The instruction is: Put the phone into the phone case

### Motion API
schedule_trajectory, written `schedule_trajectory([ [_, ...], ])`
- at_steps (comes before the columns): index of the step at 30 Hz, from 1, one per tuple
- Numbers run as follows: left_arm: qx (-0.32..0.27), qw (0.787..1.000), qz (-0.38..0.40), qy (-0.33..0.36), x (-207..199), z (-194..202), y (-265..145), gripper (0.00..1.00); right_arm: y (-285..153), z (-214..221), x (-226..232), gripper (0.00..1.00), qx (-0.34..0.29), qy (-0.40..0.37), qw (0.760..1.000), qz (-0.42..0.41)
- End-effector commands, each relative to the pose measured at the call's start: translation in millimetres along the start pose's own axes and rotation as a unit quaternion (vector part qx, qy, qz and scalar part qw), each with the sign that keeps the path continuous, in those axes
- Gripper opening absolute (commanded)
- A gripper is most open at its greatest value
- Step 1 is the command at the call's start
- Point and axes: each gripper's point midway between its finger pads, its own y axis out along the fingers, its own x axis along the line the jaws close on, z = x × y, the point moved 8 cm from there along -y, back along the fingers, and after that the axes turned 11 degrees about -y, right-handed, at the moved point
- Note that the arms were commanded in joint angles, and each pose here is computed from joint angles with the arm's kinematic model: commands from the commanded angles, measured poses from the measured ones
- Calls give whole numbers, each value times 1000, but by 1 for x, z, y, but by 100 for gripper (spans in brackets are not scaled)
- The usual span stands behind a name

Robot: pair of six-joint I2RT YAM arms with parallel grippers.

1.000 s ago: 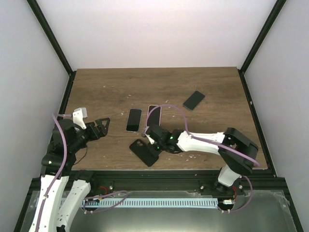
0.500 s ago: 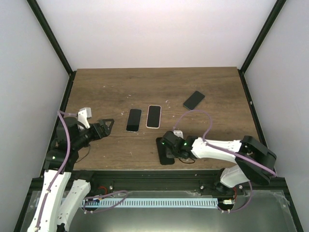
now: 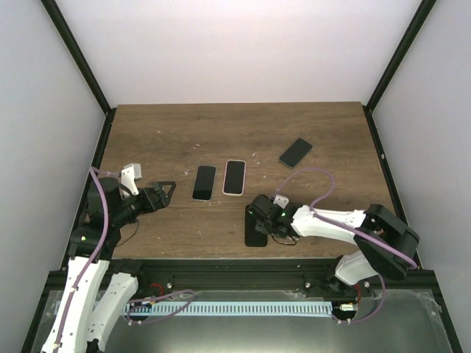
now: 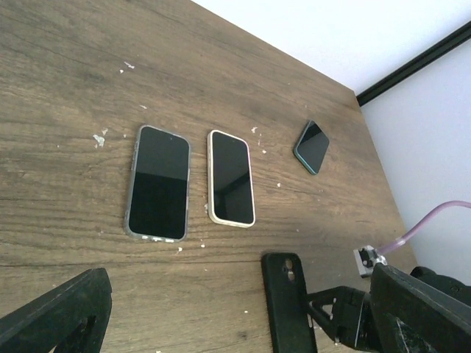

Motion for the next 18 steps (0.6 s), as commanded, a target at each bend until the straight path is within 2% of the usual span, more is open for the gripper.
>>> schedule_trajectory([
  [1,-3,1000,12,4,-2,-1,1,97,-13,-28,5,38,-47,2,999,-21],
  [4,-2,1000,15,8,-3,-2,1,97,-25,-54,-1,52,-86,-27,993,-74],
  [5,-1,1000,17,9,-4,-1,1,97,-29,-63,-4,54,-101,-42,990,-91],
  [12,2,1000,23,15,-4,-1,2,97,-52,-136,-17,55,-236,-118,961,-82],
  [15,7,1000,22,14,-4,-1,3,97,-53,-164,-19,55,-274,-150,947,-78],
  [18,8,1000,23,14,-4,0,3,97,-45,-194,-25,55,-283,-141,946,-77],
])
